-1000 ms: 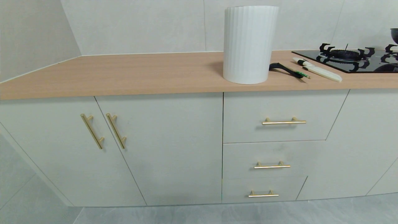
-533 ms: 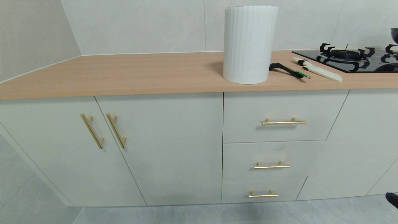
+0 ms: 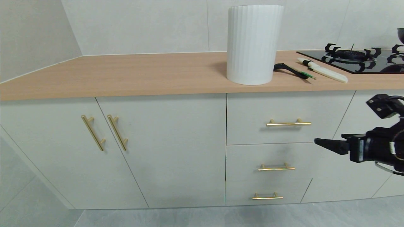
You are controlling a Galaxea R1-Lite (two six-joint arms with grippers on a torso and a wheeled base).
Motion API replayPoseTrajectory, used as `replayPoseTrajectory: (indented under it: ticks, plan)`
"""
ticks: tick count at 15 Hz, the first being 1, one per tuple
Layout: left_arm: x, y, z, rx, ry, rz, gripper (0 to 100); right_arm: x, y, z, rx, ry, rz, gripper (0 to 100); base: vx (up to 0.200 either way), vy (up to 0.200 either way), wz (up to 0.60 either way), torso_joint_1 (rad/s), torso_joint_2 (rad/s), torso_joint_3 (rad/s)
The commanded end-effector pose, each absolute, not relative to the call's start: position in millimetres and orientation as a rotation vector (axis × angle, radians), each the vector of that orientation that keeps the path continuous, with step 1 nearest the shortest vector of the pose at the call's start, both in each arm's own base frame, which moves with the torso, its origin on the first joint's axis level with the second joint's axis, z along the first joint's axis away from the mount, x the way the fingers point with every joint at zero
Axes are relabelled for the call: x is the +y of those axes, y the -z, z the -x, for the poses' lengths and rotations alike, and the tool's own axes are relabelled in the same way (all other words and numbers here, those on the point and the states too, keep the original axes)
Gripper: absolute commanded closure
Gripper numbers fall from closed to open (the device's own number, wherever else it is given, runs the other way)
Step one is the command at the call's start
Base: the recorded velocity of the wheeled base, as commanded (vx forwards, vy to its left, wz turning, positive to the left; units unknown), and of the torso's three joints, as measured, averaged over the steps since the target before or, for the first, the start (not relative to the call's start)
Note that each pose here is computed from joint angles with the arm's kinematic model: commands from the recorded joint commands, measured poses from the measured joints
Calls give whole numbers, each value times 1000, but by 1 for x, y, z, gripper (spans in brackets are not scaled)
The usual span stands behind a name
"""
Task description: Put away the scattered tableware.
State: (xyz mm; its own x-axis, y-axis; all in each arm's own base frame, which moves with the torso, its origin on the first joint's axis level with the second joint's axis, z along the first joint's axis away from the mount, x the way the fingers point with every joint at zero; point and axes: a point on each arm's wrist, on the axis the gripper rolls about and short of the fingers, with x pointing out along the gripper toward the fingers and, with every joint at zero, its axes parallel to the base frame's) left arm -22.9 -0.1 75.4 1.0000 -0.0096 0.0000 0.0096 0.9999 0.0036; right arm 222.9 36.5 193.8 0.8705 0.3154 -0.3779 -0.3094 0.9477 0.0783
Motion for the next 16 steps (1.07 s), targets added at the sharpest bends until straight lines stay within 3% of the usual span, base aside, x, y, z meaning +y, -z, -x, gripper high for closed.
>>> replayPoseTrajectory:
  ticks: [1, 10, 16]
  plan:
    - [0, -76, 23, 0, 9, -5, 0, 50, -155, -275, 531, -332, -9, 0, 0, 0, 0, 0, 0, 0]
    - [0, -75, 23, 2, 9, -5, 0, 64, -101, -297, 709, -307, 12, 0, 0, 0, 0, 0, 0, 0]
    - [0, -76, 23, 0, 11, -5, 0, 70, -29, -324, 810, -244, 46, 0, 0, 0, 0, 0, 0, 0]
